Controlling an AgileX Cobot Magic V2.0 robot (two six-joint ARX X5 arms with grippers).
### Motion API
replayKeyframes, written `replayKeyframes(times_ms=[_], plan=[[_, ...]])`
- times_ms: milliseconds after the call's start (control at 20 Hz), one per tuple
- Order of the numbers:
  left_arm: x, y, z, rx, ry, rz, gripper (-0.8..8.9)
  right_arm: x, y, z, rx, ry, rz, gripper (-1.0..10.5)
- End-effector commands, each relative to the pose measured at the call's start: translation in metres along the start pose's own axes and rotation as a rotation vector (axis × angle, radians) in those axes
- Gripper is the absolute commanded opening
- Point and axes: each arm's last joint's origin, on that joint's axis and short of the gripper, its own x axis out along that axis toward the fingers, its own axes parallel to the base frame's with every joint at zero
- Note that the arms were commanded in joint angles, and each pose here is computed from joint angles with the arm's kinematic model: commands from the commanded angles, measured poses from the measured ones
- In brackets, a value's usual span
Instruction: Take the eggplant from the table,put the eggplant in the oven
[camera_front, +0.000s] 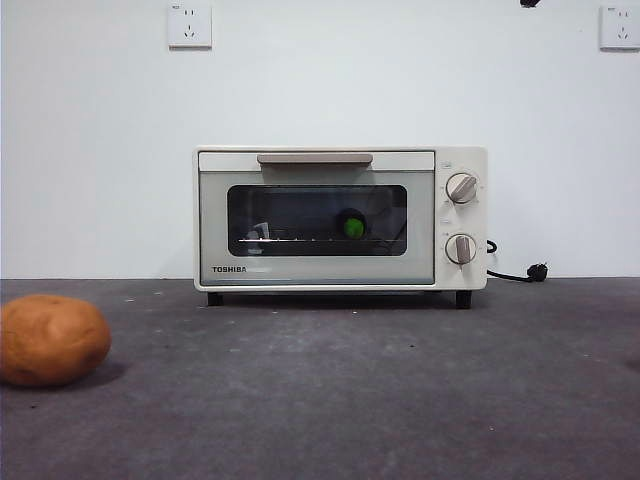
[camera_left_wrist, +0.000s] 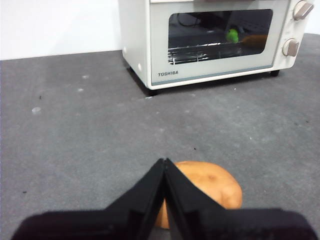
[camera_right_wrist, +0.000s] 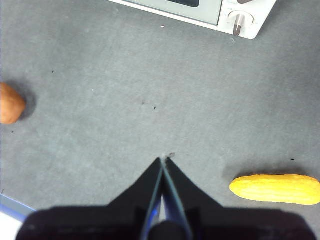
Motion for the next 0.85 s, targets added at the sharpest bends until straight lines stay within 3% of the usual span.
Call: replayKeyframes(times_ms=[50, 850], plan=[[0.0013, 0.0007, -0.0035, -0.008, 0.0, 0.008, -0.04, 0.0023, -0.0002, -0.0011, -0.002, 0.029, -0.001, 0.0], [0.0038, 0.0019, -0.006, -0.017, 0.041, 0.009, -0.04, 0.0023, -0.0003, -0.0011, -0.003, 0.029, -0.002, 0.0]])
